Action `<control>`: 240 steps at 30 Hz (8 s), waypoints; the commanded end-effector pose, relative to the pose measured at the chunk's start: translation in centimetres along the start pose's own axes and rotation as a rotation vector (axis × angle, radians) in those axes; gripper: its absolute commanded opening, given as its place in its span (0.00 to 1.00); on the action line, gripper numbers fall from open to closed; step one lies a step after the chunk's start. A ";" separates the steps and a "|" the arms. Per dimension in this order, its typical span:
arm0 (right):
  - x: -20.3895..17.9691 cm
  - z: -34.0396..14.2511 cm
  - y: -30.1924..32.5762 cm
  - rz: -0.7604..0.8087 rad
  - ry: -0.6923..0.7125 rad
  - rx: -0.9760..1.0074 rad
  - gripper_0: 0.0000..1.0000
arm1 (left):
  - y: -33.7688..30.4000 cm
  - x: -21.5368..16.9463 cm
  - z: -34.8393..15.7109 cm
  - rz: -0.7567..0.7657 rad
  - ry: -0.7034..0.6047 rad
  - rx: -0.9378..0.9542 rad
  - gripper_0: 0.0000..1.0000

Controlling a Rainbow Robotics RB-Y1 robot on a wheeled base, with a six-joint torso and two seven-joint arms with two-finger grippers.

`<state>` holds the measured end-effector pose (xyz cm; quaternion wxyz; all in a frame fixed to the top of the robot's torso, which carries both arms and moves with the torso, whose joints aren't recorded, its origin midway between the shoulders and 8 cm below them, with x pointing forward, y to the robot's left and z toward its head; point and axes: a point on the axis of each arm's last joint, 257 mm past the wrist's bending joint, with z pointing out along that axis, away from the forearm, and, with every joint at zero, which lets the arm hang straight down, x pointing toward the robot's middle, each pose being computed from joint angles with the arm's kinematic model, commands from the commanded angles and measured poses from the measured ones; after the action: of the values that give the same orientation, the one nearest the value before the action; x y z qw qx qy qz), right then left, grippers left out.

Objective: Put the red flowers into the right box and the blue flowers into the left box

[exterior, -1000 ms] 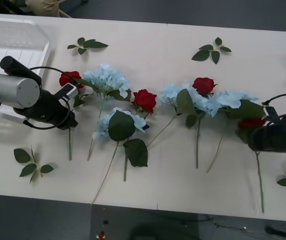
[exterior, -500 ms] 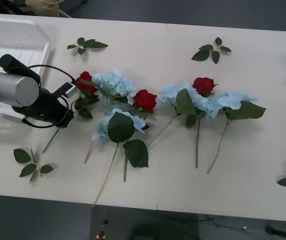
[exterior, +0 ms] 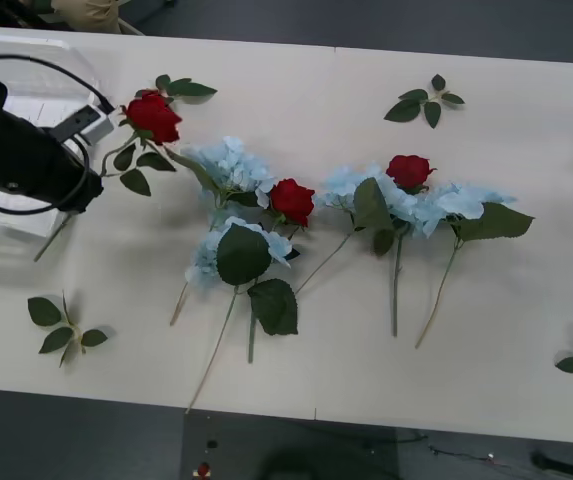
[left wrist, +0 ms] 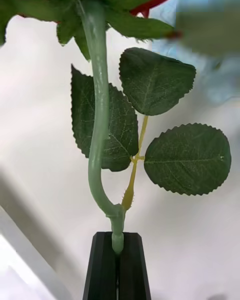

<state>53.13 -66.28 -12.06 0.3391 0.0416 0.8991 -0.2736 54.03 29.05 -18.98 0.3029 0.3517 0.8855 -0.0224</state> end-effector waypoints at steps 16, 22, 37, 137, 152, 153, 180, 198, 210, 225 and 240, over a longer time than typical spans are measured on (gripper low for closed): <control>3.8 4.1 -2.5 -0.013 0.005 0.096 0.66 | -16.0 -16.0 -8.6 0.003 -0.781 0.353 0.00; 3.6 3.9 -0.2 0.086 0.010 -0.003 0.94 | -20.5 -16.9 -7.9 0.106 -0.855 0.409 0.00; -0.5 -9.9 17.1 0.091 -0.065 -0.429 1.00 | -24.7 -16.9 -7.3 0.199 -0.864 0.482 0.00; 4.6 -40.7 59.5 0.090 -0.645 -1.834 0.00 | -32.2 -17.6 -7.3 0.380 -0.936 0.574 0.00; 4.6 -40.5 59.6 0.087 -0.645 -1.826 0.00 | -32.2 -17.6 -7.3 0.380 -0.936 0.574 1.00; 4.6 -40.5 59.6 0.090 -0.645 -1.826 0.00 | -32.2 -17.6 -7.3 0.380 -0.936 0.574 1.00; 6.0 -26.9 50.6 -0.091 -0.583 -1.491 0.00 | -18.8 -11.5 -7.9 0.161 -0.755 0.507 1.00; 6.8 -11.5 21.2 0.091 -0.066 -0.881 0.00 | -12.0 -3.7 5.0 0.001 -0.431 0.361 1.00; 9.4 -6.8 7.5 0.330 0.188 -0.412 0.00 | -11.9 -6.1 10.6 0.059 -0.328 0.301 1.00; 15.2 0.3 -1.9 0.323 0.242 -0.101 0.00 | -11.7 -6.2 12.9 0.098 -0.286 0.248 0.00; 16.7 3.0 -3.5 0.285 0.236 -0.016 0.55 | 0.3 -10.1 2.2 0.041 -0.418 0.132 0.00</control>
<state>40.58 -71.14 -25.63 0.2471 0.1938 0.9293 -0.1944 59.59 20.01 -20.57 0.4269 0.3697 0.8066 -0.1747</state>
